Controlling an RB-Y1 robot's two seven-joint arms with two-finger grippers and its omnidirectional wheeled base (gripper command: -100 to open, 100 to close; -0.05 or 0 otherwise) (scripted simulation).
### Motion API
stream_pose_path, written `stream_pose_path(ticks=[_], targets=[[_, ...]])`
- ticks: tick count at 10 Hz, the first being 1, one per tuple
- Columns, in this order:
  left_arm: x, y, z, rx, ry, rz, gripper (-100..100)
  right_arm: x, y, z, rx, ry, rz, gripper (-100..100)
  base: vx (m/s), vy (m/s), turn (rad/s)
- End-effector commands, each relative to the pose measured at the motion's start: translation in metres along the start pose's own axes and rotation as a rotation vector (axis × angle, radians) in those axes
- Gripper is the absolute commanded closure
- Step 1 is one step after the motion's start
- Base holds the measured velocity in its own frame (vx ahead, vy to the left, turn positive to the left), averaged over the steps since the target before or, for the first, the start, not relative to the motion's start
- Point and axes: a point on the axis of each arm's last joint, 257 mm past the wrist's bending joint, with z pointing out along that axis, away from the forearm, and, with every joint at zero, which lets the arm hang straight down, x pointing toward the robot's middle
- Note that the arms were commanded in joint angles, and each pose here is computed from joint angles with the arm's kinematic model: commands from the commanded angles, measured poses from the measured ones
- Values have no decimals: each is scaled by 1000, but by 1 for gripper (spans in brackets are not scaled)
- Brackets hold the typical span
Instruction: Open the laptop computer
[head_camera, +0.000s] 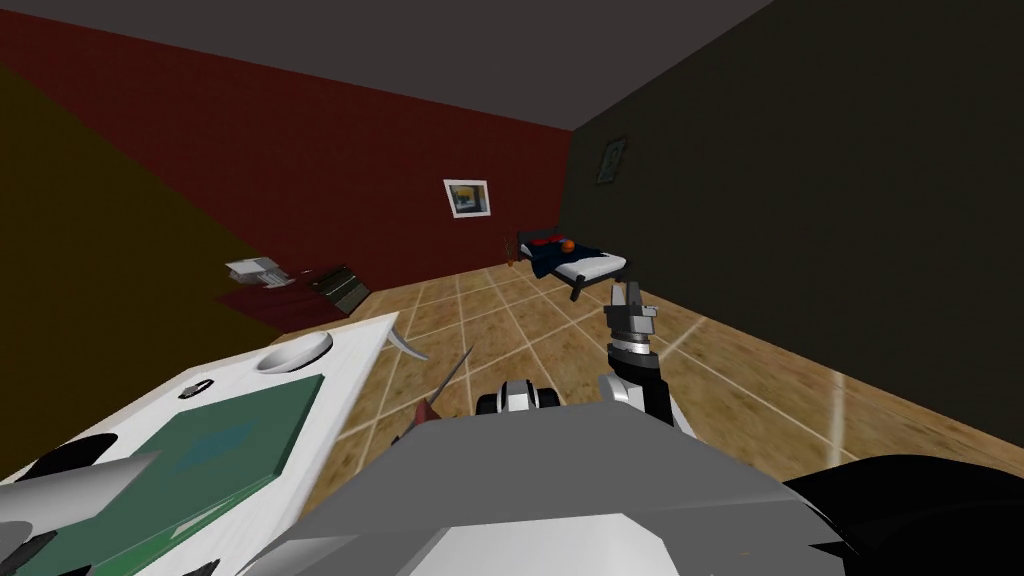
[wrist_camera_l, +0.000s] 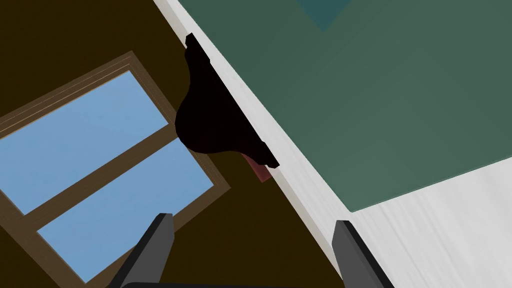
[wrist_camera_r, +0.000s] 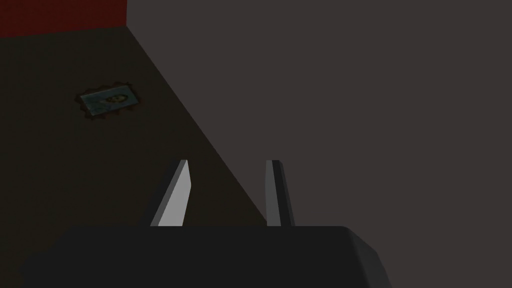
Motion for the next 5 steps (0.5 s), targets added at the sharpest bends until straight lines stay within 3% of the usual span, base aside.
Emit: stream_pose_path(ticks=[1, 3, 5], targets=[[-13, -5, -4, -28, -44, -26, -100, 0, 0, 0, 0, 0, 0, 0, -175, -2, -304], [-25, -10, -8, -50, -80, -50, -100, 0, 0, 0, 0, 0, 0, 0, -154, 1, -264], [-36, -14, -13, -73, -117, -74, -100, 0, 0, 0, 0, 0, 0, 0, -223, 7, -213]])
